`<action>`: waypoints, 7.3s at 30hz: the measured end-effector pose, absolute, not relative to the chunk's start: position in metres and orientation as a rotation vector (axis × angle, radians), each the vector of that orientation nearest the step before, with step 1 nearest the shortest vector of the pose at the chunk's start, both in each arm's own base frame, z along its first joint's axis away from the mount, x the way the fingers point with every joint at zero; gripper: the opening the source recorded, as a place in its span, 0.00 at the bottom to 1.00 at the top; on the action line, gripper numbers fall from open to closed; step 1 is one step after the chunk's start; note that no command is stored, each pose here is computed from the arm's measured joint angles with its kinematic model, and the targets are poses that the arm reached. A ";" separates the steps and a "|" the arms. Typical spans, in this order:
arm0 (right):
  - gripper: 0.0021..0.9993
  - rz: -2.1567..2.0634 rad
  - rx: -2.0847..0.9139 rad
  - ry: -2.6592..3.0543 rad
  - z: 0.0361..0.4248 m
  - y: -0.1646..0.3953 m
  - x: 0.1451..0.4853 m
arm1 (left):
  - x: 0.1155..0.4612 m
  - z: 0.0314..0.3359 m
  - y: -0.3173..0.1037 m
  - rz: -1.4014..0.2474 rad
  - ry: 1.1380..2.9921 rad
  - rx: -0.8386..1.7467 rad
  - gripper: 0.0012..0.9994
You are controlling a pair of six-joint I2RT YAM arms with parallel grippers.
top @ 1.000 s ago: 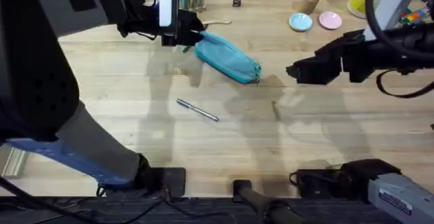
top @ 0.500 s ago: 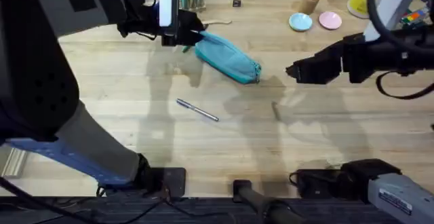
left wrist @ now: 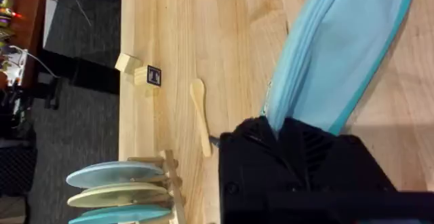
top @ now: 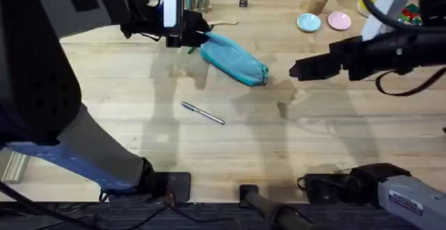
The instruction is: Unzip the bag, pick up the pens from the table one at a time and place them inside, then zip the bag closed.
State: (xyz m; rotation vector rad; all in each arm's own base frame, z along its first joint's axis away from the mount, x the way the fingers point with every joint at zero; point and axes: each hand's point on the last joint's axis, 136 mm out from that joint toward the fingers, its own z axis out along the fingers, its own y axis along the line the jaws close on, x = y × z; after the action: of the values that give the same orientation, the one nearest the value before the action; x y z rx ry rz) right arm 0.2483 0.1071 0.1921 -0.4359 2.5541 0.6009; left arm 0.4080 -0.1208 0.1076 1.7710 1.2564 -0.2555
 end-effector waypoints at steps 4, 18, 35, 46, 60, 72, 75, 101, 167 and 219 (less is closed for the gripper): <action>1.00 0.610 -0.432 2.595 0.182 0.108 0.252 | 0.408 0.108 -0.121 -0.253 1.255 1.771 0.04; 1.00 0.610 -0.593 2.600 0.158 0.143 0.269 | 0.409 0.108 -0.121 -0.252 1.253 1.771 0.04; 1.00 0.561 -0.764 2.635 0.113 0.183 0.284 | 0.409 0.108 -0.121 -0.252 1.254 1.771 0.04; 1.00 0.557 -0.768 2.607 0.108 0.189 0.295 | 0.409 0.108 -0.121 -0.252 1.253 1.771 0.04; 0.82 0.558 -0.763 2.636 0.095 0.190 0.298 | 0.409 0.108 -0.121 -0.252 1.253 1.771 0.04; 0.38 0.543 -0.753 2.641 0.095 0.189 0.299 | 0.409 0.108 -0.121 -0.248 1.252 1.771 0.04; 0.27 0.535 -0.752 2.641 0.094 0.188 0.300 | 0.409 0.108 -0.121 -0.248 1.252 1.771 0.04; 0.03 0.489 -0.725 2.568 0.120 0.182 0.303 | 0.410 0.109 -0.121 -0.246 1.248 1.771 0.04; 0.03 0.636 -0.577 2.196 0.192 0.245 0.356 | 0.410 0.108 -0.121 -0.245 1.250 1.772 0.04; 1.00 0.281 -0.380 2.199 0.278 0.126 0.254 | 0.411 0.109 -0.121 -0.238 1.244 1.772 0.04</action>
State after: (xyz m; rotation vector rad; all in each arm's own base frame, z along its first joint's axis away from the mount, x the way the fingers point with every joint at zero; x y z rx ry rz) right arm 0.2537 0.1261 0.2777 -0.3803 2.1986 0.2813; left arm 0.4108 -0.1209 0.1090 1.7716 1.2442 -0.2379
